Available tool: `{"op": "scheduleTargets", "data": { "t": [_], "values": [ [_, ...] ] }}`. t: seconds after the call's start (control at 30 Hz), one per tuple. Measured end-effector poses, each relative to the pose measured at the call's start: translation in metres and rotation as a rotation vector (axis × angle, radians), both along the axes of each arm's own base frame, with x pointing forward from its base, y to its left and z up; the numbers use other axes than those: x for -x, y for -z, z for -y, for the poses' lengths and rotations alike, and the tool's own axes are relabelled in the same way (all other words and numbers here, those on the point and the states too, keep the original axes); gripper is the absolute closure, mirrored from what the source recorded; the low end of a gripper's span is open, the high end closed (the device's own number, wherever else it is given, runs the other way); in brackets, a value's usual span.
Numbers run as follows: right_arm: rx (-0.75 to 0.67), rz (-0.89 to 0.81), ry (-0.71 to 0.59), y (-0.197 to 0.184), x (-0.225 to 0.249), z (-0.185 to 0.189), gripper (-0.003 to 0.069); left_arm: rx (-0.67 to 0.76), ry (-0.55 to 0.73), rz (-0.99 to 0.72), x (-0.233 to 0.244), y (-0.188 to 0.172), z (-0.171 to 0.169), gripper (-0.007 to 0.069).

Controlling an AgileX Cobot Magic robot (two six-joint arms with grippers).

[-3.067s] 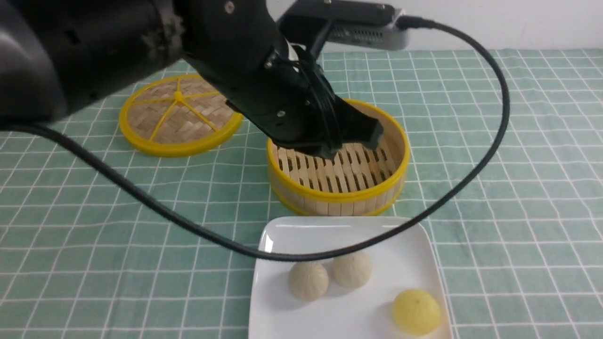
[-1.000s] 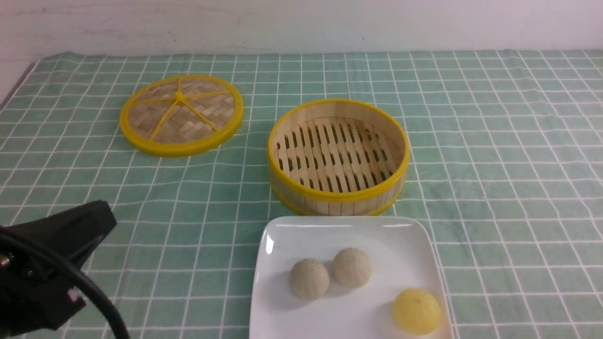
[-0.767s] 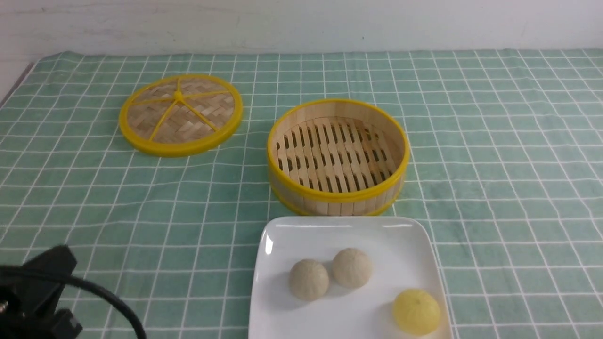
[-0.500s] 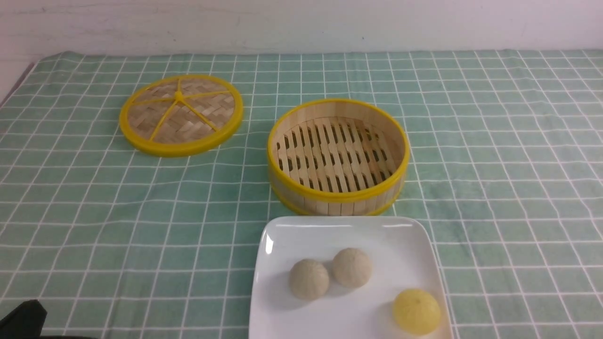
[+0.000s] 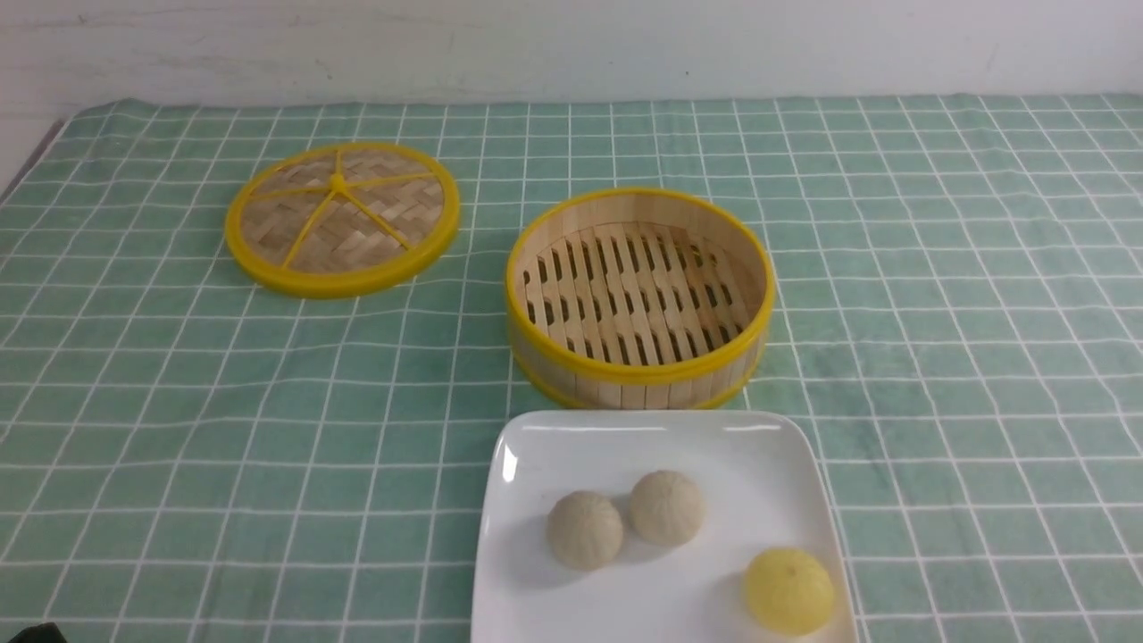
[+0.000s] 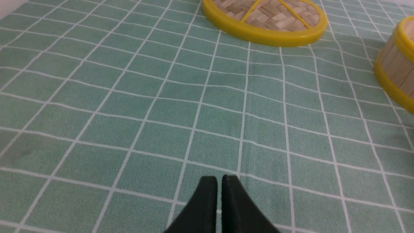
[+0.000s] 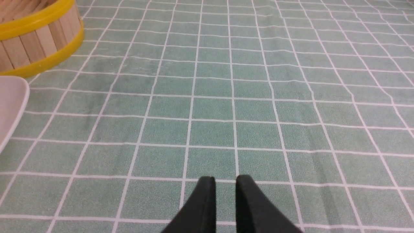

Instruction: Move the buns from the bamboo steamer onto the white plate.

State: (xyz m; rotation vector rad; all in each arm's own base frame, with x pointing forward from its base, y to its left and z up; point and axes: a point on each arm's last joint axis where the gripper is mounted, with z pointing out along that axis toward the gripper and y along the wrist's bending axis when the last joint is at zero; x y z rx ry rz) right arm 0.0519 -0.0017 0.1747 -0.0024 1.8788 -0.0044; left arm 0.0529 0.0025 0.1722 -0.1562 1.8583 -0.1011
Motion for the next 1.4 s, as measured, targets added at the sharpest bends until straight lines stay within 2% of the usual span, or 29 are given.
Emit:
{"op": "scheduleTargets", "data": {
  "t": [1.4],
  "values": [
    [0.000,0.000,0.000,0.0000,0.0000,0.0000,0.0503,-0.023,0.016,-0.003,0.0001,0.0000,0.0002,0.0537]
  ]
}}
